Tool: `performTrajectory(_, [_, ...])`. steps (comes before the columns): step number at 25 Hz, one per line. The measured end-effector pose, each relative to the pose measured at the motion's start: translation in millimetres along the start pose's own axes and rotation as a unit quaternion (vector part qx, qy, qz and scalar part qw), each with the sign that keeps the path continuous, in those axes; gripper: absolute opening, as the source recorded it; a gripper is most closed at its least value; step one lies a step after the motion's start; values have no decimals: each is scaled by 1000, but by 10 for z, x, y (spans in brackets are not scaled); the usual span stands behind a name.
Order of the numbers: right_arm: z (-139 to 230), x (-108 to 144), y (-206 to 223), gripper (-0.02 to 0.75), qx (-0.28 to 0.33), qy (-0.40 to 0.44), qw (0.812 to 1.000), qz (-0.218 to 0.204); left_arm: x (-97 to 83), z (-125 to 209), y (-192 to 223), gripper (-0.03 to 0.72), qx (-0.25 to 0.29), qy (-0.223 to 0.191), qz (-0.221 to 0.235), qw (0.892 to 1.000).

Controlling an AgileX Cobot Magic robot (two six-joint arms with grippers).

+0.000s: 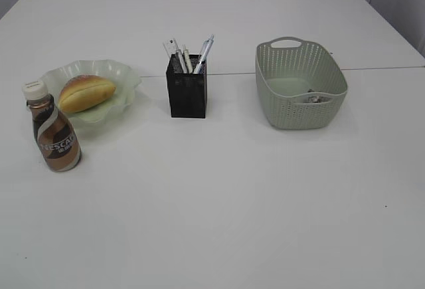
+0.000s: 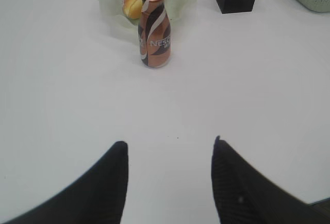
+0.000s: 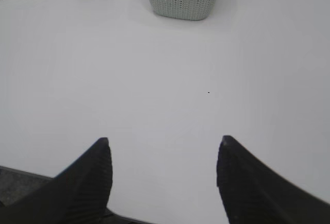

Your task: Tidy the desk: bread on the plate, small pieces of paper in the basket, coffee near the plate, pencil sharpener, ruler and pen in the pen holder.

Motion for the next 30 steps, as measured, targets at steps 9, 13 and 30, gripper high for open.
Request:
performTrajectory(9, [0, 0, 0, 471, 0, 0, 1000, 0, 0, 0, 0, 369, 0, 0, 0, 1000])
performTrajectory(13, [0, 0, 0, 471, 0, 0, 1000, 0, 0, 0, 0, 366, 0, 0, 0, 1000])
performTrajectory(30, [0, 0, 0, 471, 0, 0, 1000, 0, 0, 0, 0, 544, 0, 0, 0, 1000])
Point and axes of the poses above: a point on each arm's last joint axis where the gripper is mounted, y pointing out along that axis toward the gripper, x along the wrist's bending axis when the last joint is at zero, z = x × y, the point moved 9 cm from there along y, pointing out along that axis toward the gripper, and after that the axes turned 3 degrees about -y, right-handed, at the moved point
